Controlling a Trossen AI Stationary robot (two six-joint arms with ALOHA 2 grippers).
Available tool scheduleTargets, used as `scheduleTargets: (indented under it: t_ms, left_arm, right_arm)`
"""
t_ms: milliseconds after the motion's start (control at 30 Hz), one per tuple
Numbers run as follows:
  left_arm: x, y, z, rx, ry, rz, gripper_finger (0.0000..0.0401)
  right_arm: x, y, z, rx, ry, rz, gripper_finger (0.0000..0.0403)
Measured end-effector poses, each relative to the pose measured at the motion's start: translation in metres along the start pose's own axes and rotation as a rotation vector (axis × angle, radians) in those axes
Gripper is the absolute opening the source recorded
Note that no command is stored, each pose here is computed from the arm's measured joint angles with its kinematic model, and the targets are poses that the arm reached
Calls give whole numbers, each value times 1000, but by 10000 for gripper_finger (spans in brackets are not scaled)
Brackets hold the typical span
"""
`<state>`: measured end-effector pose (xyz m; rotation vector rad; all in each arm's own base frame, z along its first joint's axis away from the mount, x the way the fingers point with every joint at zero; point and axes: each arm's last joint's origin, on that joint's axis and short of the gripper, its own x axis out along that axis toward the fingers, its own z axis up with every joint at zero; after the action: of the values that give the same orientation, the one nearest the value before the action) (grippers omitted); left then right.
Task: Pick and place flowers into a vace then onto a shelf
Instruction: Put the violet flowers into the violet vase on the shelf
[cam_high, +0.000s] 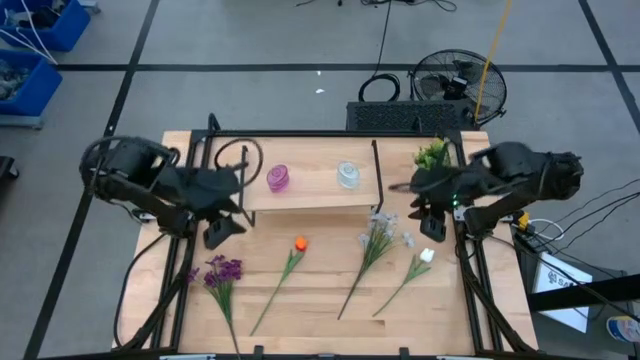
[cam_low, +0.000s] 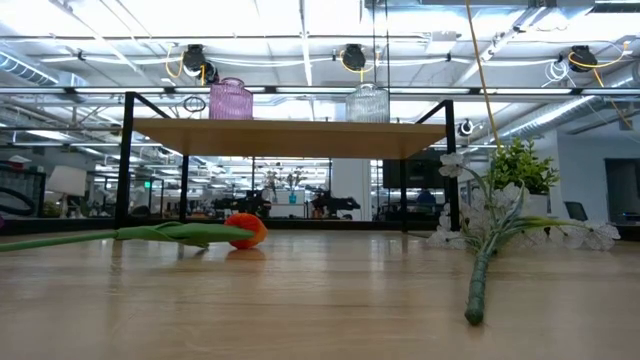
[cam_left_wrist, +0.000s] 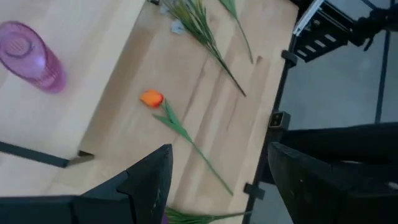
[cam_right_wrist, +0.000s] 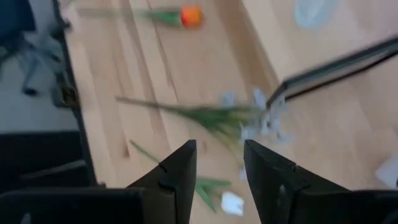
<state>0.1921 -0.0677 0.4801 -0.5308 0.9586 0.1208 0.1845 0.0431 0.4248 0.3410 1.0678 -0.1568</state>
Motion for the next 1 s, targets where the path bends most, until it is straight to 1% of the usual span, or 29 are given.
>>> scheduleTargets:
  t_ms: [167, 333, 400, 500, 600, 700, 767, 867, 933, 1000]
  left_arm:
    - [-5, -14, -18, -77, -69, 29, 271]
    - [-12, -32, -41, -143, -208, 53, 271]
    - [-9, -40, -47, -150, -251, 68, 271]
    - [0, -53, -56, -134, -270, 83, 271]
    - [7, -61, -60, -162, -306, 100, 271]
    - [15, -68, -63, -194, -346, 120, 271]
    - [23, -74, -66, -205, -365, 136, 271]
    - [39, -79, -79, -246, -366, 169, 271]
    - [53, -78, -92, -321, -357, 195, 271]
    - [71, -75, -108, -418, -326, 231, 271]
  right_arm:
    - [33, 0, -21, -3, 95, -37, 125]
    - [60, 1, -39, 9, 80, -5, 125]
    - [68, 0, -44, 29, 71, 4, 125]
    - [81, -6, -56, 51, 110, -26, 125]
    - [99, -13, -68, 128, 156, -72, 125]
    - [122, -15, -76, 234, 143, -71, 125]
    - [138, -13, -78, 303, 112, -14, 125]
    - [160, -6, -78, 321, 72, 169, 125]
    - [170, -3, -77, 327, 28, 272, 125]
    - [177, -1, -76, 332, -23, 330, 125]
